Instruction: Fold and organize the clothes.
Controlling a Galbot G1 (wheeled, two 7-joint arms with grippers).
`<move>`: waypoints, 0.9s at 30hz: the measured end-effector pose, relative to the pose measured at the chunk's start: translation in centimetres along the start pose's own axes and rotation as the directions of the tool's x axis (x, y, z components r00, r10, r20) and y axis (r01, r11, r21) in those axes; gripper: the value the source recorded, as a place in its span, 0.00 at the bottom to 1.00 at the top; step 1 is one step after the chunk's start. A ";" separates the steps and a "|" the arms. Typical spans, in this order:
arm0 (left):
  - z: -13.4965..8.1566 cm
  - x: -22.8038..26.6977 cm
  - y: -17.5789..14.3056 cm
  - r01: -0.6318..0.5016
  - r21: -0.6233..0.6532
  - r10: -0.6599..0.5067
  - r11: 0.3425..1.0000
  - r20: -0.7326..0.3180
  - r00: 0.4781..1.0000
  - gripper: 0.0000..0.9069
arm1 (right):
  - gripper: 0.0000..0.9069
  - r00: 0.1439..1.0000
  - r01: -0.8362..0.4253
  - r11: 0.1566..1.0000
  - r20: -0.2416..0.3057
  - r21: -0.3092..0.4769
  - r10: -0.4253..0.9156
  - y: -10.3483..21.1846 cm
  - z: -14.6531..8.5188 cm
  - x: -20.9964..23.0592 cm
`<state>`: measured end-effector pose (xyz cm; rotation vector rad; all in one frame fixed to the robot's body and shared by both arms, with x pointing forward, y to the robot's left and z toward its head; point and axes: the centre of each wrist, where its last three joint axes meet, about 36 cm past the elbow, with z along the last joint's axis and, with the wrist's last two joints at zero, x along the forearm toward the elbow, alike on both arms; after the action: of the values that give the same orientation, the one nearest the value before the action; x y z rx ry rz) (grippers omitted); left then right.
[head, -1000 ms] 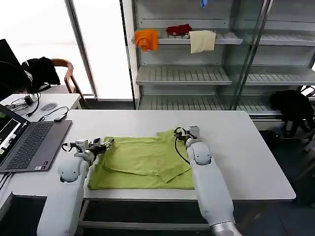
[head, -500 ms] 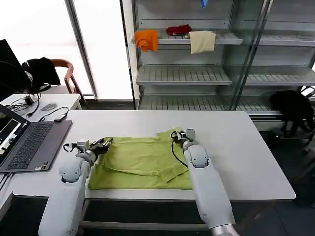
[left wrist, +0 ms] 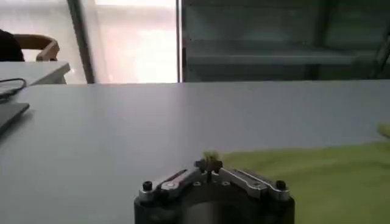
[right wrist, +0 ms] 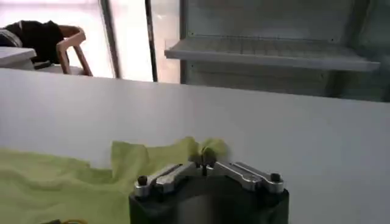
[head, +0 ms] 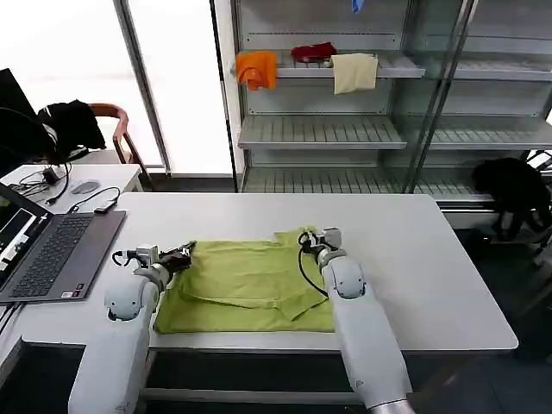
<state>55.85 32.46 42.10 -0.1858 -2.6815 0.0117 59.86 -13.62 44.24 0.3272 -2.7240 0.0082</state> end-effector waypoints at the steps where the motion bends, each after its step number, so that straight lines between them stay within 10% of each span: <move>1: -0.1 0.1 0.0 0.000 0.002 0.000 1.000 0.004 1.000 0.00 | 0.00 1.000 0.004 1.000 0.005 -0.006 -0.004 0.1 -0.1 0.2; 27: 0.4 7.6 0.0 -0.067 0.014 0.065 0.998 0.114 0.991 0.00 | 0.00 0.992 0.024 0.998 0.127 -0.055 -0.017 -1.2 1.8 9.5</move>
<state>48.94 33.53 45.02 -0.2766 -2.7864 0.0682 50.98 -17.01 46.21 0.3501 -2.8403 -0.0976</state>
